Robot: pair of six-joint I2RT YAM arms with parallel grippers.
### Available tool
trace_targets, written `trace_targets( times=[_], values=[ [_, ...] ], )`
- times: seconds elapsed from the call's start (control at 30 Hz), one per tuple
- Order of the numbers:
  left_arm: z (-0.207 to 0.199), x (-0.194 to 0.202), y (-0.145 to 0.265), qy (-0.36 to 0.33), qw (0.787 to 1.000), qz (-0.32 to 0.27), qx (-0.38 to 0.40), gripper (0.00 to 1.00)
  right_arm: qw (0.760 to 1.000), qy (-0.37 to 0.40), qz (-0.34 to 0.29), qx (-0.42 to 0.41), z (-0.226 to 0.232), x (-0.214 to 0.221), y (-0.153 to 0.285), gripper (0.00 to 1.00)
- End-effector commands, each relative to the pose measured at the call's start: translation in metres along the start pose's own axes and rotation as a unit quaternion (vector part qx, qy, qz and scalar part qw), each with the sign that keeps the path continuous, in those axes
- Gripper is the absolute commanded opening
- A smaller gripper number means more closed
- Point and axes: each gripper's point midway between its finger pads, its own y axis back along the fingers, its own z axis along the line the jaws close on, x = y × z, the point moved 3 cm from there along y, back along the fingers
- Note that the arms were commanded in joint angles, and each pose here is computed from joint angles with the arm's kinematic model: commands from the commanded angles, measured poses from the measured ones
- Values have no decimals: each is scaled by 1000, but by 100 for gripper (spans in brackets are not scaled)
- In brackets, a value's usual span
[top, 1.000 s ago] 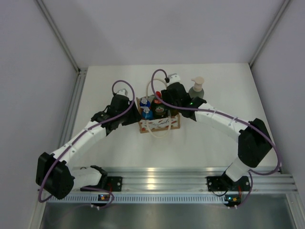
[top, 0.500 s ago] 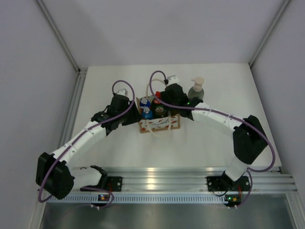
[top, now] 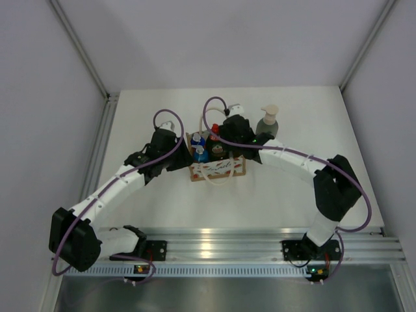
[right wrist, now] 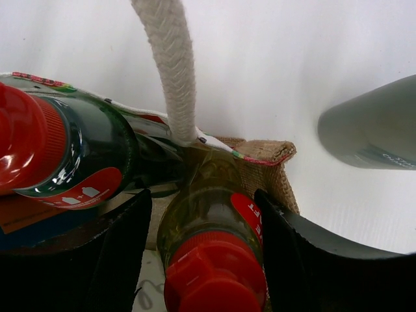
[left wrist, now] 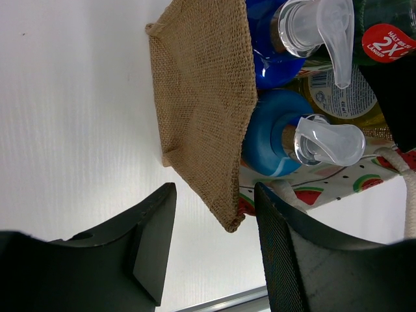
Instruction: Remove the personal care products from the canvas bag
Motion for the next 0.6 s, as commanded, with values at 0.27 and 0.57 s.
trace_targets(
  times=[0.27,0.57],
  values=[
    [-7,-4,2,-7,1000,-13,22,56,999,-21,-10,23,-9,4,-10,53],
    [-8,-3,3,-7,1000,-12,25,56,998,-22,-59,12,-11,-9,-3,0]
  ],
)
